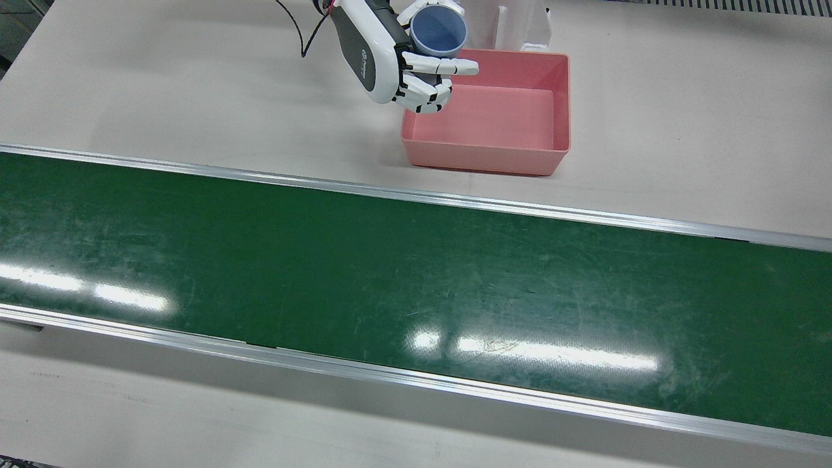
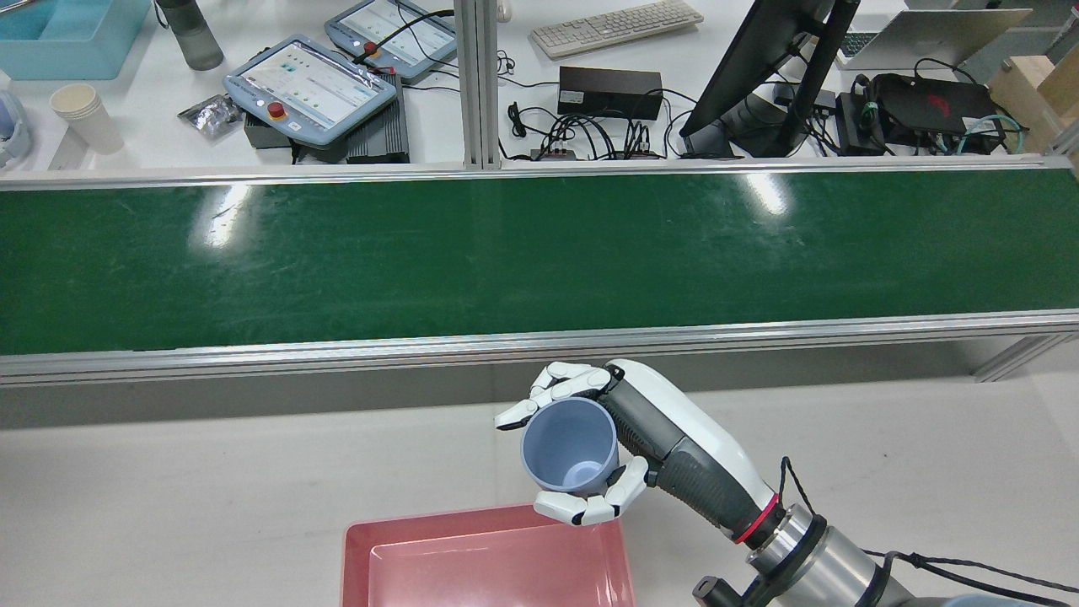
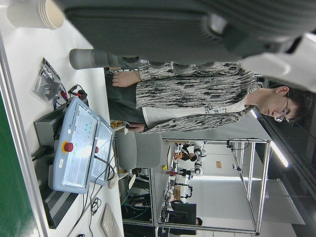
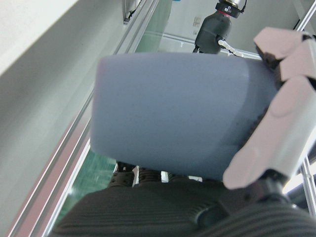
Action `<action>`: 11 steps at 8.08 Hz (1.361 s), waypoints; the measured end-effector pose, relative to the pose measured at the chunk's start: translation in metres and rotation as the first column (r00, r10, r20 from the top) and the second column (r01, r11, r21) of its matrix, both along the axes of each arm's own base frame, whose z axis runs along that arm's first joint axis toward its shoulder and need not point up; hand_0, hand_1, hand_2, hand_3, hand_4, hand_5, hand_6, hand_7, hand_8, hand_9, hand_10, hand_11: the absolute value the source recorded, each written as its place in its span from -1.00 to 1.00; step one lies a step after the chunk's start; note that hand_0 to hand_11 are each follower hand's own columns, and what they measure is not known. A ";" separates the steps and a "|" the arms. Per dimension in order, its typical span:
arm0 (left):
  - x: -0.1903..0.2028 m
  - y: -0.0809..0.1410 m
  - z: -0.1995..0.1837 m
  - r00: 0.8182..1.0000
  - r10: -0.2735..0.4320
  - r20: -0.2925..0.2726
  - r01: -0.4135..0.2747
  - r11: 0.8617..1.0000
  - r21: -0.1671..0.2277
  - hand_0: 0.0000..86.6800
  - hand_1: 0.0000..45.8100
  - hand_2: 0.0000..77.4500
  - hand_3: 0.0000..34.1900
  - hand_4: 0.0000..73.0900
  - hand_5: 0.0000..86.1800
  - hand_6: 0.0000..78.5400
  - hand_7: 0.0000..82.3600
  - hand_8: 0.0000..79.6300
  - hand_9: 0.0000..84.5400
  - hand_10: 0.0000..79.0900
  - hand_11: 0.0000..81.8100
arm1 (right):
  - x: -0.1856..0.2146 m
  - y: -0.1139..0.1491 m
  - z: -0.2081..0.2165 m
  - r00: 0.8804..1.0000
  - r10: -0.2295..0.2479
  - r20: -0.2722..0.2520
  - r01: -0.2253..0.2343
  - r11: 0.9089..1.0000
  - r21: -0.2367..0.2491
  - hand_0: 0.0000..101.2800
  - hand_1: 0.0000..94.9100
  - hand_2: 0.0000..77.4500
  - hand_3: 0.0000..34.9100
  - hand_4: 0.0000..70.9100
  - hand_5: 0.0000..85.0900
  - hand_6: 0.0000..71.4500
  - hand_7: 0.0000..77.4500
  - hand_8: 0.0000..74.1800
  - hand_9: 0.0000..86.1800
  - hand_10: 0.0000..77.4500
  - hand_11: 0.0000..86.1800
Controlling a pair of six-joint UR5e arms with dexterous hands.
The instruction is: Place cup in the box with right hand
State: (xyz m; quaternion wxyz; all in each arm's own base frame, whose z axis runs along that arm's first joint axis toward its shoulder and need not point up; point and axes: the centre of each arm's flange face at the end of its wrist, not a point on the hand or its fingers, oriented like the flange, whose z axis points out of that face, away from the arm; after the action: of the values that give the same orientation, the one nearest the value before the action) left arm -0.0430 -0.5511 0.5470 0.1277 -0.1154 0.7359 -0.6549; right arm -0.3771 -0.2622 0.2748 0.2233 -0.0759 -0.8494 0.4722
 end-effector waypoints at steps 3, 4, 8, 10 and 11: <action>0.000 0.000 0.000 1.000 0.000 0.000 0.000 1.000 0.000 -1.00 -0.98 -0.97 -1.00 -0.97 -0.99 -0.99 -0.99 -1.00 -1.00 -1.00 -1.00 | -0.036 0.027 -0.010 0.999 -0.029 -0.020 0.030 0.998 0.050 -0.06 -0.91 0.01 -1.00 -0.12 -0.76 -0.40 0.73 0.38 0.20 -0.63 -0.43; 0.000 0.000 0.000 1.000 0.000 0.000 0.000 1.000 0.000 -1.00 -0.98 -0.97 -1.00 -0.97 -1.00 -0.99 -0.99 -1.00 -1.00 -1.00 -1.00 | -0.049 0.031 -0.010 0.999 -0.039 -0.014 0.040 0.998 0.057 -0.08 -0.66 -0.18 -1.00 -0.85 -0.88 -0.89 0.42 0.38 0.20 -0.97 -0.80; 0.000 0.000 0.000 1.000 0.001 0.000 -0.001 1.000 0.000 -1.00 -0.98 -0.97 -1.00 -0.97 -0.99 -1.00 -0.99 -1.00 -1.00 -1.00 -1.00 | -0.060 0.037 -0.010 0.998 -0.061 0.011 0.060 0.997 0.055 -0.08 -0.84 -0.94 -1.00 -1.00 -0.91 -0.95 -0.96 0.06 0.01 -0.99 -0.99; 0.000 0.000 0.000 1.000 0.000 0.000 0.000 1.000 0.000 -1.00 -0.98 -0.97 -1.00 -0.97 -1.00 -0.99 -0.99 -1.00 -1.00 -1.00 -1.00 | -0.050 0.028 -0.010 0.997 -0.061 0.041 0.060 0.997 0.041 -0.09 -0.85 -0.96 -0.79 -1.00 -0.91 -0.95 -0.96 -0.68 -0.53 -0.99 -0.99; 0.000 0.000 0.000 1.000 0.000 0.000 0.000 1.000 0.000 -1.00 -0.98 -0.97 -1.00 -0.97 -1.00 -1.00 -0.99 -1.00 -1.00 -1.00 -1.00 | -0.031 0.012 -0.006 0.997 -0.046 0.060 0.044 0.998 0.035 -0.09 -0.85 -0.96 -0.62 -1.00 -0.91 -0.97 -0.82 -0.93 -0.87 -0.99 -0.99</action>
State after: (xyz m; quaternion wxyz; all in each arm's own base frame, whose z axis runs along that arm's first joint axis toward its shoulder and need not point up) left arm -0.0429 -0.5511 0.5470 0.1277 -0.1155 0.7359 -0.6549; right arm -0.4079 -0.2500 0.2684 0.2092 -0.1053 -0.8617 0.4501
